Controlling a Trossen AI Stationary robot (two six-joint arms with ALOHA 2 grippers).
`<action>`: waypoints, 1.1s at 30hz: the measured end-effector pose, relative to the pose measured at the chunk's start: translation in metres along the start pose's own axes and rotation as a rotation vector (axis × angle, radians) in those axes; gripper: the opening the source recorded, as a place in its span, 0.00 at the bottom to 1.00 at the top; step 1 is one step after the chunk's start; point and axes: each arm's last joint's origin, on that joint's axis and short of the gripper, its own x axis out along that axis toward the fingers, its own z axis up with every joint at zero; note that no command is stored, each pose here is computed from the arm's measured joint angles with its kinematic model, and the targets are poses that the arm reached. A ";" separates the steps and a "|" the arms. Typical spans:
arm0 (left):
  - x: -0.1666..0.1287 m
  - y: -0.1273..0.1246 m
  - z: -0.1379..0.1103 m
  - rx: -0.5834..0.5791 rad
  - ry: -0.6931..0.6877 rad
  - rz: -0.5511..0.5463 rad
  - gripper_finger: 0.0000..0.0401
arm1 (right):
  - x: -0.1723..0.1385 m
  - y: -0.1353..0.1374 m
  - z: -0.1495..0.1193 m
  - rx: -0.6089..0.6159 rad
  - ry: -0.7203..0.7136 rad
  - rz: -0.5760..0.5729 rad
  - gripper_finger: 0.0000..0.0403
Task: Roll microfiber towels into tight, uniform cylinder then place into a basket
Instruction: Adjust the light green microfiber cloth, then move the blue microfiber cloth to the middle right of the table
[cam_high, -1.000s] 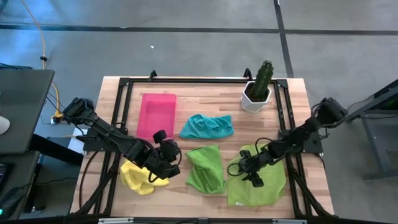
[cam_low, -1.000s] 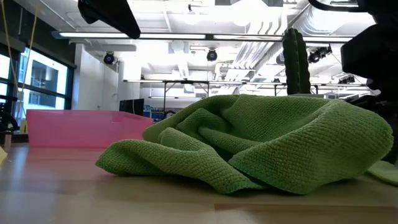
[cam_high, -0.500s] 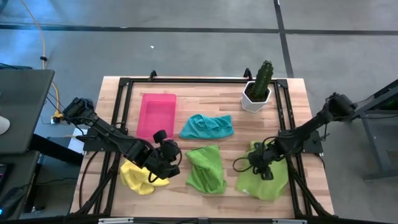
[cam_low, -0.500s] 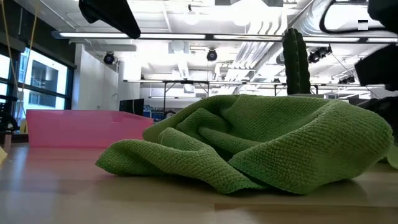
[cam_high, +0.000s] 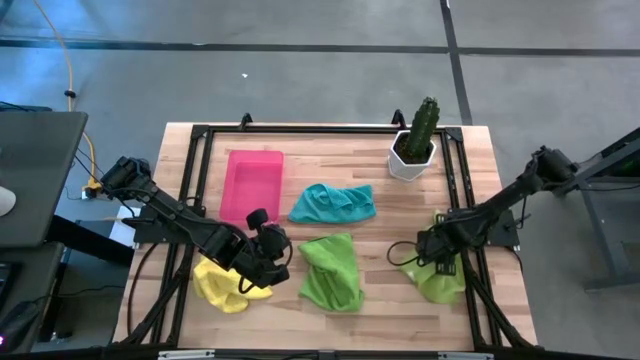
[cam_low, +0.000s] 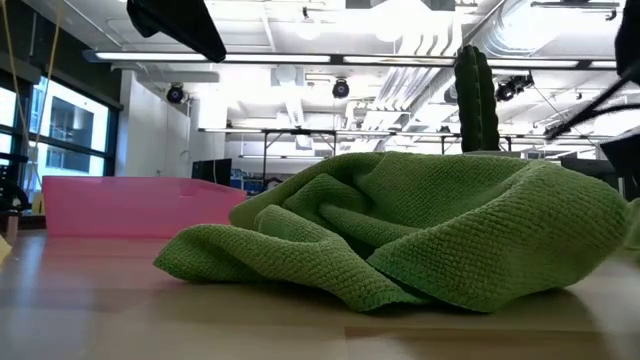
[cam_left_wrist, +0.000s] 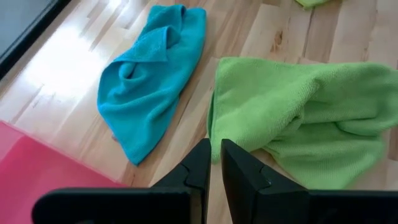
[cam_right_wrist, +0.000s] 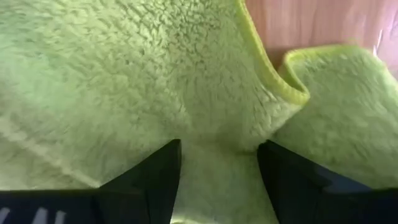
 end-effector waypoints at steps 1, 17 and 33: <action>0.000 0.000 0.000 0.000 -0.005 0.005 0.08 | -0.003 0.001 0.001 0.001 -0.003 0.003 0.51; 0.001 0.002 0.002 -0.007 -0.029 0.037 0.08 | -0.073 0.023 0.050 -0.016 -0.705 -0.270 0.51; 0.001 0.001 0.002 -0.011 -0.003 0.002 0.08 | -0.077 -0.062 0.127 0.453 -1.037 -0.139 0.51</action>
